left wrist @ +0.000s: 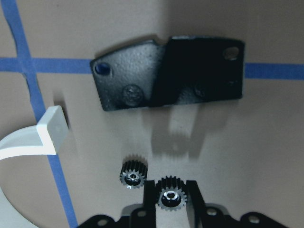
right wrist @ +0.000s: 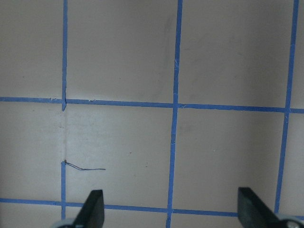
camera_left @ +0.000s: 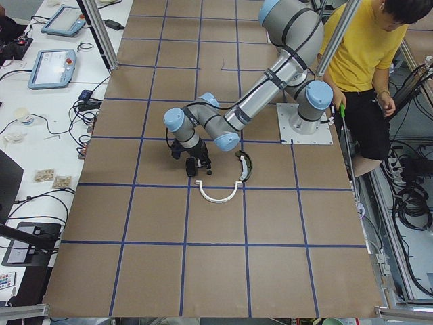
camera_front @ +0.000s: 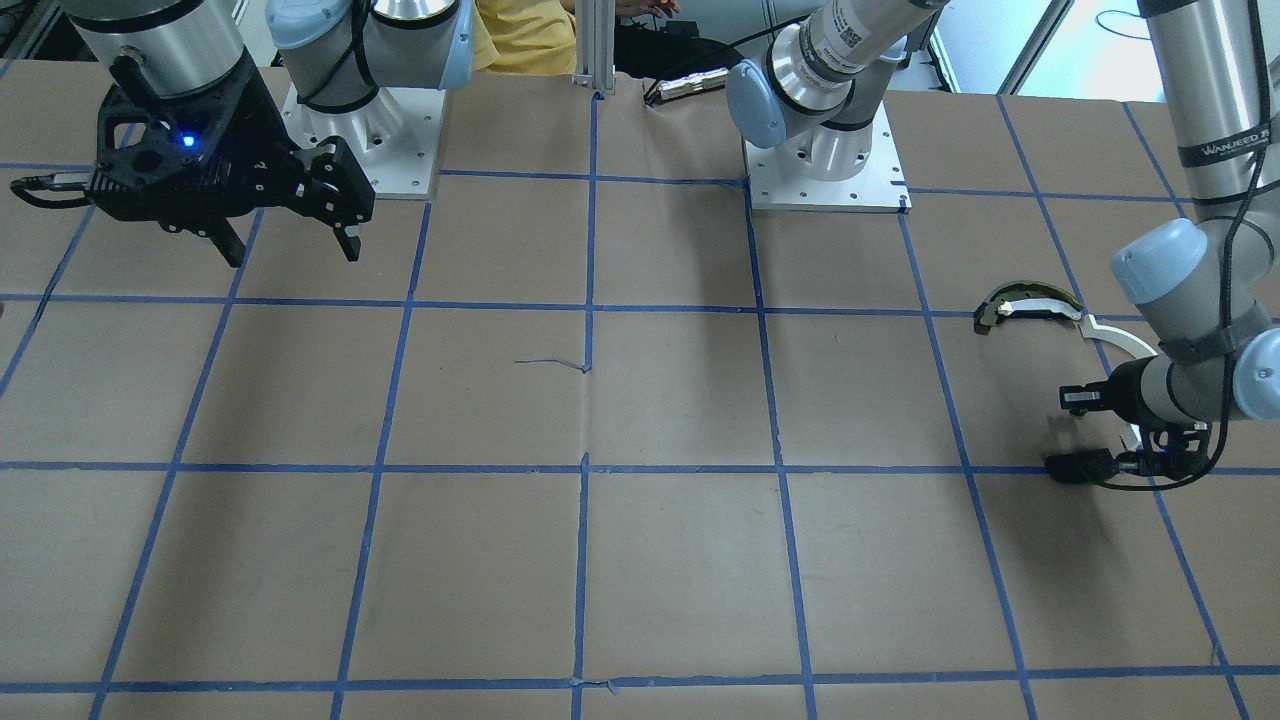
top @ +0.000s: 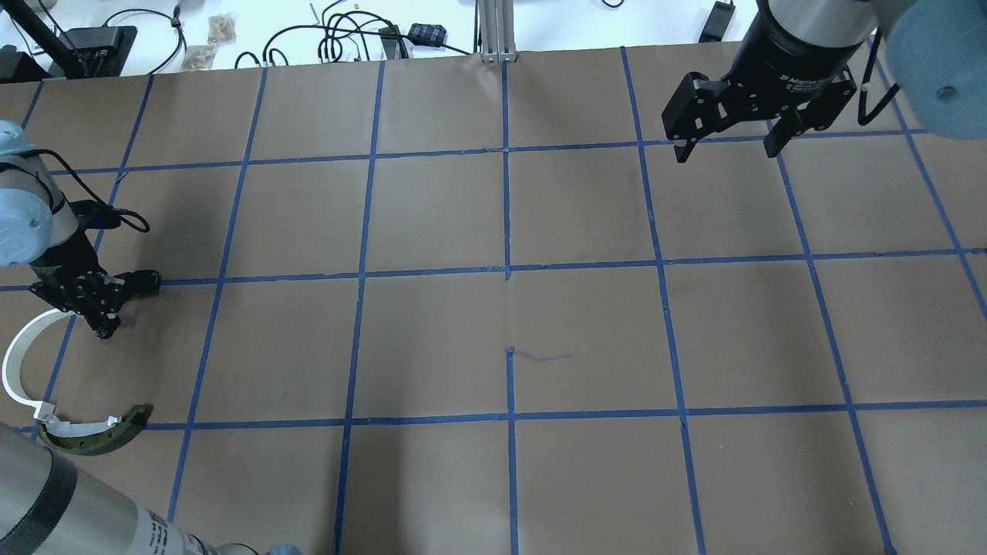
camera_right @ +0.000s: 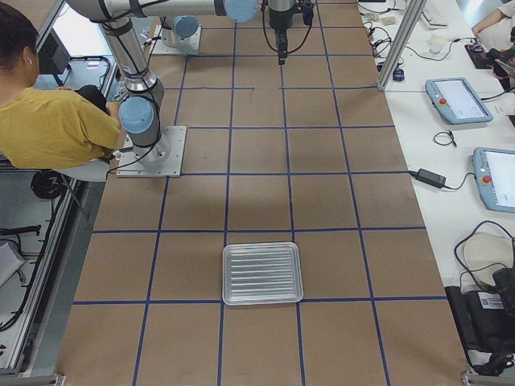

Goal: Place bearing gear from tray to pile

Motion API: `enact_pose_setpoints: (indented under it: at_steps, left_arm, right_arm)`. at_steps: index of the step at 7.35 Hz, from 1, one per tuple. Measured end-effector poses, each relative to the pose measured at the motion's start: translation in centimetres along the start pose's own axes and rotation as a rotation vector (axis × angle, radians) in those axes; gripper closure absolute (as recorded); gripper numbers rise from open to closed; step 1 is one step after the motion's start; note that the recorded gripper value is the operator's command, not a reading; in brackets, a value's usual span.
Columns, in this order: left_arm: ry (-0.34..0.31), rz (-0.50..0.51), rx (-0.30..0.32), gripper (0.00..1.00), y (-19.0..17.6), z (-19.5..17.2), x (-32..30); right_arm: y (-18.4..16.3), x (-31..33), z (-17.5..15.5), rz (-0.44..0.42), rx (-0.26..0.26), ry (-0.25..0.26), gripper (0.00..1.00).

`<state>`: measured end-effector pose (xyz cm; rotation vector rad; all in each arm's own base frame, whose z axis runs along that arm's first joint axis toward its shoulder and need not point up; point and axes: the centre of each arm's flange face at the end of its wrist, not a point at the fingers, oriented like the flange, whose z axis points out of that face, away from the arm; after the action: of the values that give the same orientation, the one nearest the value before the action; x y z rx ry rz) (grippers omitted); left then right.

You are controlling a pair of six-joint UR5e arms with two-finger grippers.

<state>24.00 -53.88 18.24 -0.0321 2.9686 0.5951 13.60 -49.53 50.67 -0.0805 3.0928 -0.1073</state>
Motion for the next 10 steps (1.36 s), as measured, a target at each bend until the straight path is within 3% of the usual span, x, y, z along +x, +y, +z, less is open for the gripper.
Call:
enact_pose_setpoints:
  at_steps: [1, 3, 6, 7, 10]
  left_arm:
    - [0.0, 0.001, -0.006, 0.81, -0.2, 0.3, 0.0]
    - [0.002, 0.004, -0.013, 0.15, -0.4, 0.8, 0.0]
    - [0.001, 0.001, -0.014, 0.0, -0.5, 0.8, 0.0]
    - [-0.001, -0.005, -0.004, 0.0, -0.5, 0.2, -0.1]
    - [0.07, 0.004, 0.127, 0.0, -1.1, -6.7, 3.7]
  right_arm:
    - [0.0, 0.0, 0.0, 0.0, 0.0, 0.0, 0.0]
    - [0.0, 0.0, 0.0, 0.0, 0.0, 0.0, 0.0]
    - [0.1, 0.0, 0.2, 0.001, -0.004, -0.002, 0.0]
    - [0.2, 0.0, 0.4, 0.002, -0.008, -0.002, 0.0]
    - [0.2, 0.0, 0.6, 0.002, -0.011, -0.004, 0.0]
